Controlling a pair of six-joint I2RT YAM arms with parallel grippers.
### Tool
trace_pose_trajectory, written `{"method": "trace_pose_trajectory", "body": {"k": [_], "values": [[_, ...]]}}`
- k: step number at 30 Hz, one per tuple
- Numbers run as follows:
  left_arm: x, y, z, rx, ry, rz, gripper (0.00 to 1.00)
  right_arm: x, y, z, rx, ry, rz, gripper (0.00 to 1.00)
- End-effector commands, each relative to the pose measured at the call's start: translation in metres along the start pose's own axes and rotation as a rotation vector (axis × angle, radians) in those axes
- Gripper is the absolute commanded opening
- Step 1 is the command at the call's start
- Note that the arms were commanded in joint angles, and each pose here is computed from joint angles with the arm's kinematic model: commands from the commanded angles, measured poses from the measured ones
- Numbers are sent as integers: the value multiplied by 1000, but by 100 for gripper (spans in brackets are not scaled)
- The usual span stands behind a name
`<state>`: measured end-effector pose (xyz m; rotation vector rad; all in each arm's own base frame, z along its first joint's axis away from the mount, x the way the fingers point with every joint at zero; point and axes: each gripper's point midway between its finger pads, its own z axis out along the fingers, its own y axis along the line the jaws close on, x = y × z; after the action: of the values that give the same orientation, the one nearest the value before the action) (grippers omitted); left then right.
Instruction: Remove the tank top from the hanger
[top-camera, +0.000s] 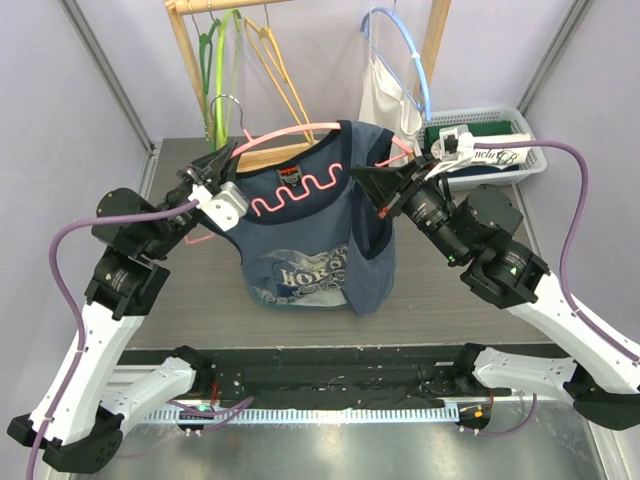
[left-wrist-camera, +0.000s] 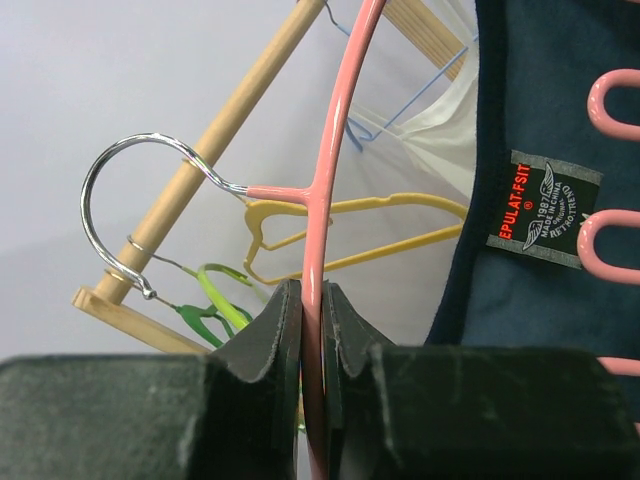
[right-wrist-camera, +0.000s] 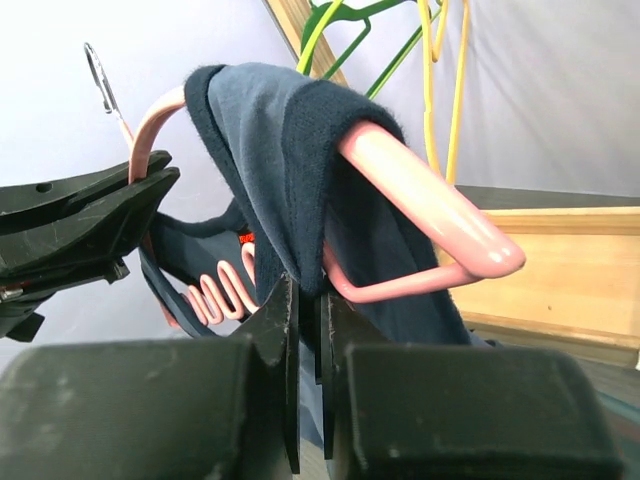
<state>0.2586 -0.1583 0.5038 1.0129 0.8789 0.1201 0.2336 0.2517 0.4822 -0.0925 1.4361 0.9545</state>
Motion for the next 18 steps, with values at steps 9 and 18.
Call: {"method": "trace_pose_trajectory", "body": {"k": [9,18], "values": [[-15,0,-2,14,-58,19,7,26,-12,-2,19,62,-23,73],[-5,-10,-1,47,-50,137,5,-6,-8,-19,34,19,-26,70]]}}
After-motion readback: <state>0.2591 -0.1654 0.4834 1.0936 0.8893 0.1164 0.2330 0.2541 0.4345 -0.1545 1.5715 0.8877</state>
